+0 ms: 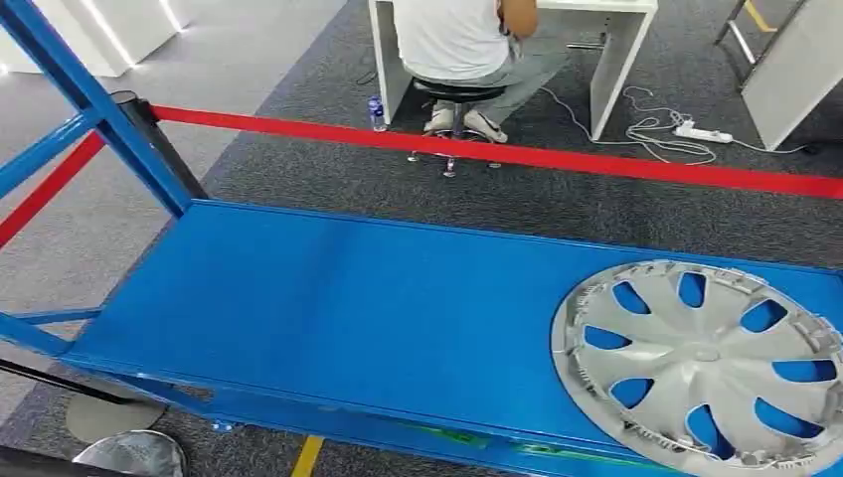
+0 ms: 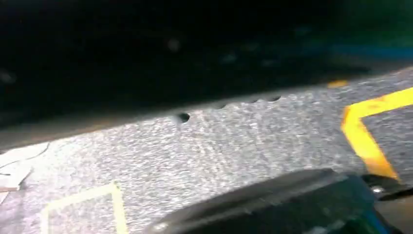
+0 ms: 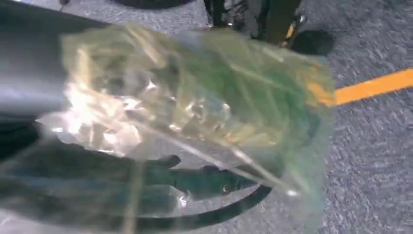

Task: Take the parts from the cabinet and place them on the table.

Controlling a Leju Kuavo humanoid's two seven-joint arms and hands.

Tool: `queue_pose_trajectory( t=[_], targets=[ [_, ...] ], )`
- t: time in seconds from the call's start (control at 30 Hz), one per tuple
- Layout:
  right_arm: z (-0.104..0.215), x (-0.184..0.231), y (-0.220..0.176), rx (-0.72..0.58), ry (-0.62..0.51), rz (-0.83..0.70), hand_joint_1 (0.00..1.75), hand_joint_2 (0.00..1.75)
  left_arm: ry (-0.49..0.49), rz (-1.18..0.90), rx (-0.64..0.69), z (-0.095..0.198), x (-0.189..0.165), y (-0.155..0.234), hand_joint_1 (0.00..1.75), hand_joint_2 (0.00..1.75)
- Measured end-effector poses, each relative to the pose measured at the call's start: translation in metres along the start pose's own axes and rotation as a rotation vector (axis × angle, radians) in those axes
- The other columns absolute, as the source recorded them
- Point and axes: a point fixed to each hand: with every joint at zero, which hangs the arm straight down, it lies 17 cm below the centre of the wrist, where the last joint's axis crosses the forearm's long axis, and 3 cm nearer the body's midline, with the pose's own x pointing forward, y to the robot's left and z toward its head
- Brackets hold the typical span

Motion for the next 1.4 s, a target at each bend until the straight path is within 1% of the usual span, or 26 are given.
queue_pose_trajectory(
  t=[0.7,0.8,1.37,1.4],
  targets=[
    [0.0003,0.0007,0.0028,0.006,-0.002,-0.004,0.00,0.00,-0.006,0.001,0.008,-0.0010,0.0026,0.0035,0.00,0.00],
    [-0.0007,0.0065,0.0037,0.007,-0.013,-0.004,0.00,0.00,-0.004,-0.001,0.004,-0.0003,0.0014,0.0014,0.00,0.00],
    [-0.0006,0.0025,0.0000,-0.001,-0.005,-0.010,0.00,0.00,-0.013,0.000,0.005,-0.0008,0.0072,0.0015,0.00,0.00],
    [-0.0014,0.0030,-0.0035,-0.022,-0.006,0.017,0.00,0.00,-0.013,-0.001,0.006,-0.0007,0.0072,0.0014,0.00,0.00]
  ],
)
